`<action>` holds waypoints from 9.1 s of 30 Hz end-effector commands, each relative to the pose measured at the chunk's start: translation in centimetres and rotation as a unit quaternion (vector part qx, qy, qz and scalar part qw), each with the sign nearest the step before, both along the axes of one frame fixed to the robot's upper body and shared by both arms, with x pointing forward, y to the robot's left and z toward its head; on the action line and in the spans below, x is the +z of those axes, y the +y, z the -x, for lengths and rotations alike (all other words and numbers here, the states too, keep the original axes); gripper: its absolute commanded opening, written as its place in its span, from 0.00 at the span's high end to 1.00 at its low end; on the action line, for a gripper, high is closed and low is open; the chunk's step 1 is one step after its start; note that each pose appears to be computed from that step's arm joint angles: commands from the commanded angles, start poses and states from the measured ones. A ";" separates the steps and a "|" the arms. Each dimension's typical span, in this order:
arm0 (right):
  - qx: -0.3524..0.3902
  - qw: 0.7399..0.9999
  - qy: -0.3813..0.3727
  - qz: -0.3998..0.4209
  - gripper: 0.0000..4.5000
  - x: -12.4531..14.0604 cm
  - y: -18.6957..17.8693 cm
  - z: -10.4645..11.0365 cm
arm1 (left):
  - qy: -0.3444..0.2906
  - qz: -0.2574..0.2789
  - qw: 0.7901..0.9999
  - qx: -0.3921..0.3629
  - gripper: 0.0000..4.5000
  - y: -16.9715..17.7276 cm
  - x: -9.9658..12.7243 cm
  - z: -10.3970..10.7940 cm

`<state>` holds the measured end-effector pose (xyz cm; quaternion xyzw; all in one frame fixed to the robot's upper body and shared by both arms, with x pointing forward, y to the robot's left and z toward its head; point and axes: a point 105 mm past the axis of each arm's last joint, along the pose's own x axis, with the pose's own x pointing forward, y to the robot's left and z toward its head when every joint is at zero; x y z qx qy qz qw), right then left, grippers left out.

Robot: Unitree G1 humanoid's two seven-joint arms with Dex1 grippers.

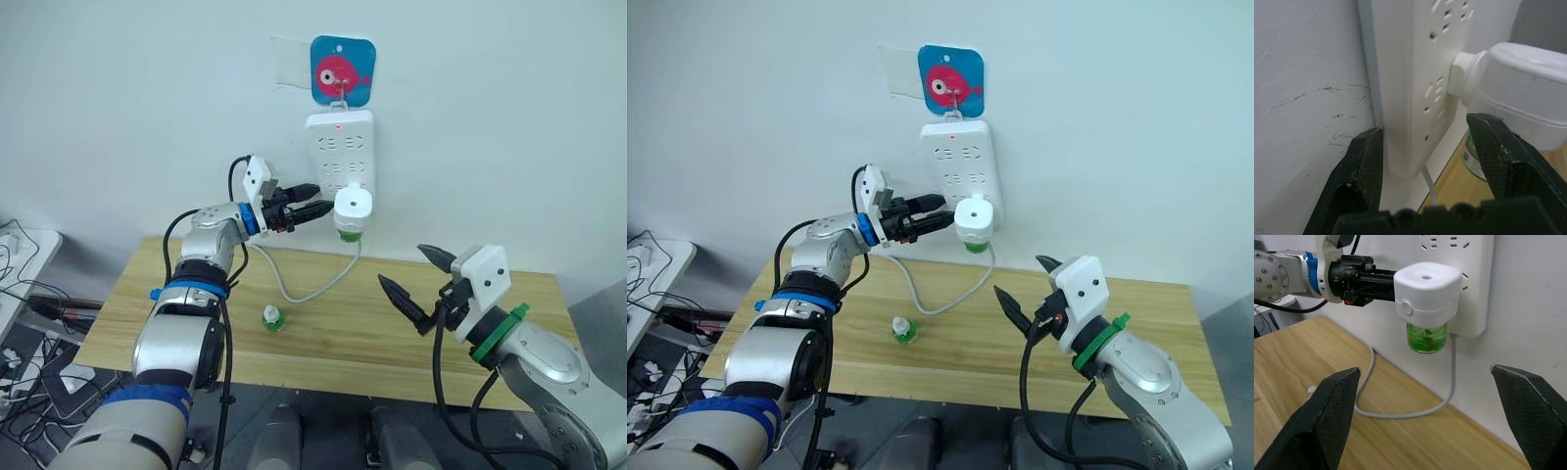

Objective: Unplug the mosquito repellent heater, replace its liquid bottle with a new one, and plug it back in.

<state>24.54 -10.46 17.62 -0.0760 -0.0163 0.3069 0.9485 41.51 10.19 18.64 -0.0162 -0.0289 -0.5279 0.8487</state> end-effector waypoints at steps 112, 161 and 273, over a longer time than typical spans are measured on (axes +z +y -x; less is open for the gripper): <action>-0.194 0.970 -0.022 -0.145 0.36 6.2 -1.7 -2.3 | -0.059 -0.018 0.998 0.005 0.23 1.0 2.9 0.9; -0.131 0.752 0.271 -0.587 0.36 2.7 -0.4 0.6 | -0.253 -0.023 0.966 -0.048 0.09 -8.5 -2.4 13.0; 0.225 0.831 0.431 -0.269 0.32 2.1 -5.0 -0.2 | -0.471 -0.094 0.847 -0.229 0.51 -9.3 -0.8 12.2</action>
